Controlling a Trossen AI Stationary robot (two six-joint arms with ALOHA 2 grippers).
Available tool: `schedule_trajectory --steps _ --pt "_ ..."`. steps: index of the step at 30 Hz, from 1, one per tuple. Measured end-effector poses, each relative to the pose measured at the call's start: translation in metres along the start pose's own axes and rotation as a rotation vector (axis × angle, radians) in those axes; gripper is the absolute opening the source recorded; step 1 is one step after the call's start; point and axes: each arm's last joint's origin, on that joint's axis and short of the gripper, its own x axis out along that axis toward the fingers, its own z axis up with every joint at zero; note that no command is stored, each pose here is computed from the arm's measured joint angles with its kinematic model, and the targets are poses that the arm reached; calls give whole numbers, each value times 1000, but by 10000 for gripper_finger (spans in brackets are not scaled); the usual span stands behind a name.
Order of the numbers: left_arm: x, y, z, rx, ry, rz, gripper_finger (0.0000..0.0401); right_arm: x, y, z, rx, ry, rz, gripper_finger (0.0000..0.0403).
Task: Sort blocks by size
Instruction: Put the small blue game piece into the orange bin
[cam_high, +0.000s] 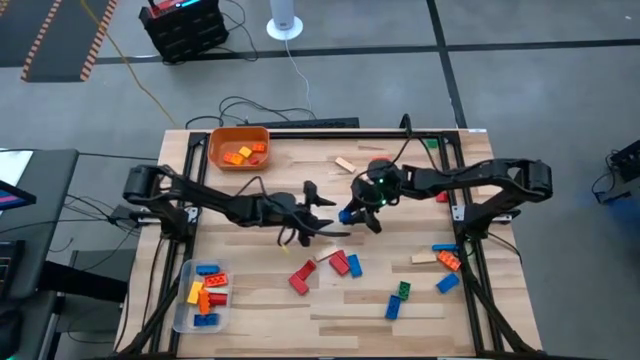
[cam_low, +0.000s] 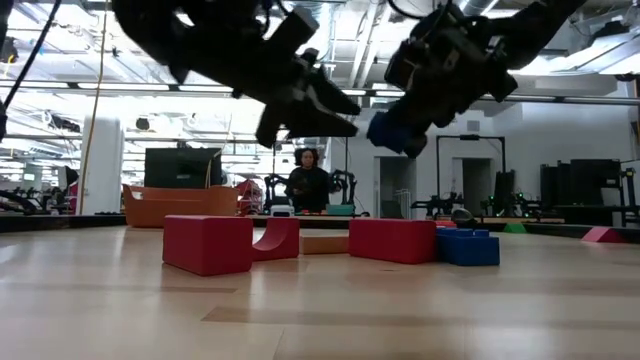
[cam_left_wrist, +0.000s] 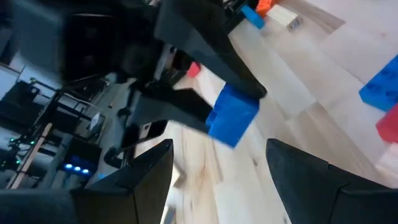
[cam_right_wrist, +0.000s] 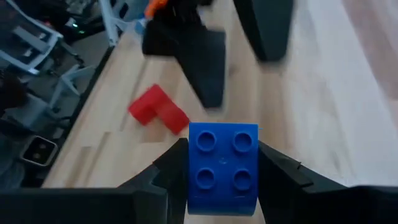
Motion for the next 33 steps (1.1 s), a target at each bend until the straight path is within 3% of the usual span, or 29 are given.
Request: schedule_trajectory --steps 5,14,20,27,33 --pt "9 -1 13 5 28 -54 249 5 12 3 -11 8 35 173" --pt "6 -7 27 40 -44 -84 244 9 23 14 -12 -28 67 174" --pt "6 -6 28 65 -57 -84 190 8 24 17 10 -56 62 175" --pt "6 -6 30 71 -73 -70 88 11 28 18 15 -70 42 198" --pt "6 -8 33 -16 -132 -117 84 4 29 19 10 -57 36 251"
